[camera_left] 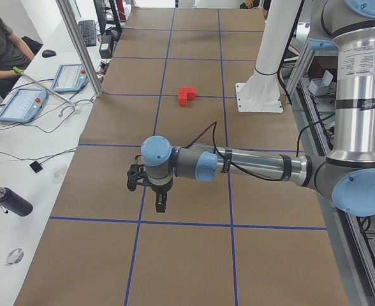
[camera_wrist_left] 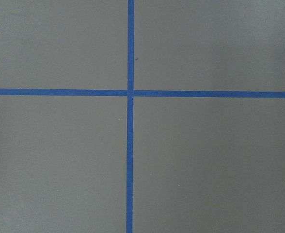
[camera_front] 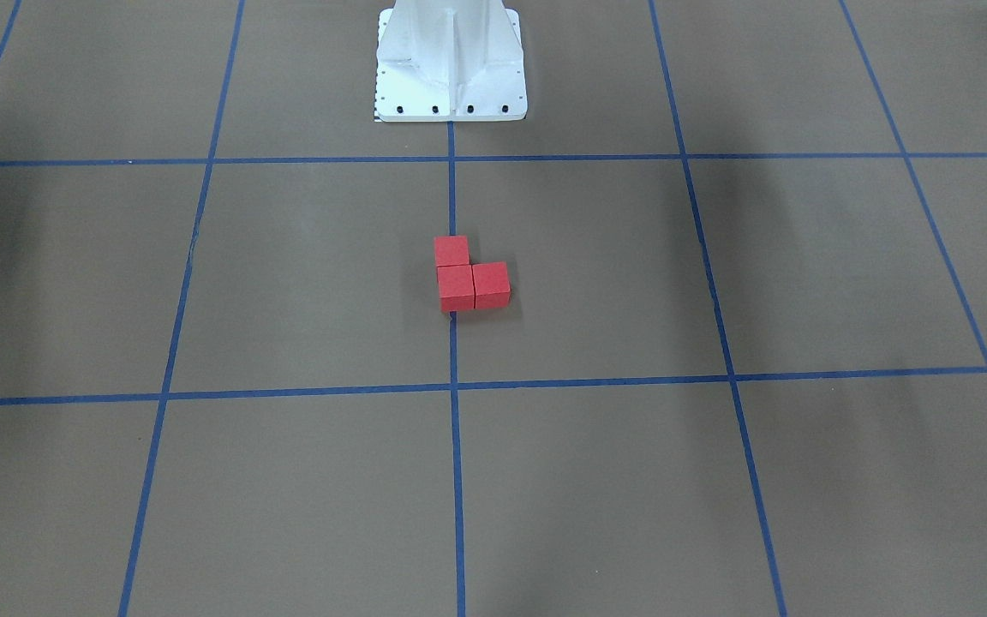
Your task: Form red blocks into L shape at center
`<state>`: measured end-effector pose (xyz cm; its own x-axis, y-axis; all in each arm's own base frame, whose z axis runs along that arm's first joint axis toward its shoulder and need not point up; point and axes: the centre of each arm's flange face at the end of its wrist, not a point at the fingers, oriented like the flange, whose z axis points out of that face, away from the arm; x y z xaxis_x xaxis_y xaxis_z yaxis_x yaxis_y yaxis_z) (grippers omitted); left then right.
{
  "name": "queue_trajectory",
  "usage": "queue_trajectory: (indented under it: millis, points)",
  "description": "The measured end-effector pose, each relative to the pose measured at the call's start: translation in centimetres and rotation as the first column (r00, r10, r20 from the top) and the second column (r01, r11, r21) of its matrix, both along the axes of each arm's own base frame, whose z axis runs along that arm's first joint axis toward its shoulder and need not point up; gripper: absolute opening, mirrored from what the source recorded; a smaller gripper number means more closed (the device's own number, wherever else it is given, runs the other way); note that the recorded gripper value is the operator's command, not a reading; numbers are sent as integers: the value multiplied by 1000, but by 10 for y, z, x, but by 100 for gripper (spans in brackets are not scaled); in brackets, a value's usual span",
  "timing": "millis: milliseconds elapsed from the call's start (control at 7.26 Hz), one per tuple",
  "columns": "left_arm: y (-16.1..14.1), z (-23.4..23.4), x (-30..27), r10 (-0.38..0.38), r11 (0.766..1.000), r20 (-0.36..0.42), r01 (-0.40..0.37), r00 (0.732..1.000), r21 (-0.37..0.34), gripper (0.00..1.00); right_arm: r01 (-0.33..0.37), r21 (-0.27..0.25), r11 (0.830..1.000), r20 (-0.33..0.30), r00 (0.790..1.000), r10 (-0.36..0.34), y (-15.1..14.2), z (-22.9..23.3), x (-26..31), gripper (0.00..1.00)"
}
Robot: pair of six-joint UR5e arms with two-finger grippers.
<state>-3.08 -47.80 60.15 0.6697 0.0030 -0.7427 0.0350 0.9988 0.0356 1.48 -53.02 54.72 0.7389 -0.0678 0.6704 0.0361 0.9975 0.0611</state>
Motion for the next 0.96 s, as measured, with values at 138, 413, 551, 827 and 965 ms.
queue_trajectory:
  millis: [138,413,551,827,965]
  points:
    - [-1,-1,0,0,1000,2,0,1000,4,100,0,-2,1000,0,1000,0,1,1,0,100]
    - [-2,-3,0,2,1000,3,-2,1000,11,100,0,-3,1000,-2,1000,0,2,2,0,100]
    - [-3,-4,1,2,1000,4,-2,1000,13,100,1,-3,1000,-2,1000,-1,2,3,0,100]
    - [-3,-4,1,3,1000,3,-3,1000,14,100,1,-2,1000,-1,1000,-1,2,2,0,100]
    - [-3,-5,1,2,1000,2,-2,1000,15,100,1,-5,1000,-1,1000,-1,2,3,0,100]
